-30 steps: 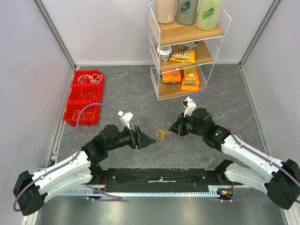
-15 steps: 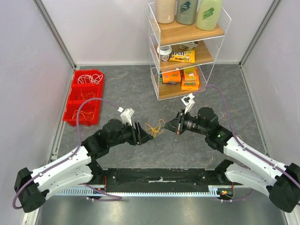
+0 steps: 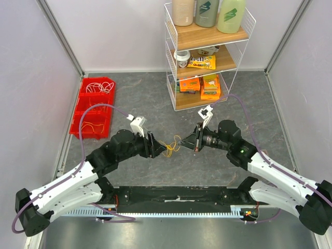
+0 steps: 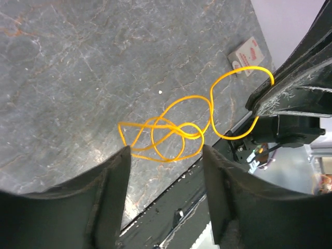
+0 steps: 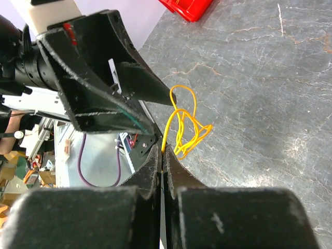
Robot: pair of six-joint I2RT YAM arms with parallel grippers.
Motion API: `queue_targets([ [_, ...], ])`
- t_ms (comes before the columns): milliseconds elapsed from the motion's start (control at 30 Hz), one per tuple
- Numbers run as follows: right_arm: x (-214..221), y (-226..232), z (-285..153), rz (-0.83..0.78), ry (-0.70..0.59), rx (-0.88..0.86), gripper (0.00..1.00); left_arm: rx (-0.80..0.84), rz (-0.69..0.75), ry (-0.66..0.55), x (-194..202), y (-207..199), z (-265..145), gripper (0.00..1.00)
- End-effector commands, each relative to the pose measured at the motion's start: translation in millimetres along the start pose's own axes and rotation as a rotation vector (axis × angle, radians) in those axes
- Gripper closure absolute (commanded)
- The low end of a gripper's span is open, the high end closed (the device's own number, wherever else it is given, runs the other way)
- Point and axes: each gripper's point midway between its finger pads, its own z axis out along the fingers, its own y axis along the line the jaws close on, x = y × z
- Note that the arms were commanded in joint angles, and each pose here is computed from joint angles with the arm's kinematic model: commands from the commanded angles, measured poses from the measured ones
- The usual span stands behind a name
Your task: Untangle the cables
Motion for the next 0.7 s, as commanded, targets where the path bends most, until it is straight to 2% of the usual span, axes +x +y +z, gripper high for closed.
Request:
queue_targets([
  [0, -6.1, 20.8, -4.6, -0.072, 0.0, -0.076, 1.0, 0.043, 0.227, -0.052, -25.4, -12.7, -4.5, 0.44],
  [133, -5.0, 24.5, -10.3, -0.108, 0.006, -0.084, 1.0, 0.072, 0.347, -0.084, -29.7, -14.5, -18.6, 0.48],
  [200, -3.7, 26.4, -12.8, -0.114, 0.01, -0.091, 1.0, 0.055, 0.374, -0.092, -29.6, -9.6, -24.3, 0.48],
  [300, -2.5, 29.6, -14.6, -0.117, 0.016, -0.107, 1.0, 0.042, 0.391, -0.071, -24.6, -4.6, -27.7, 0.53],
  [567, -5.2, 40.7, -16.4, -0.113, 0.011, -0.153, 1.0, 0.059, 0.34, -0.013, -12.3, -4.8, -11.3, 0.53],
  [667, -6.6, 45.6, -18.0, -0.109, 0.007, -0.171, 1.0, -0.002, 0.292, -0.028, -13.4, 6.5, -2.4, 0.52],
])
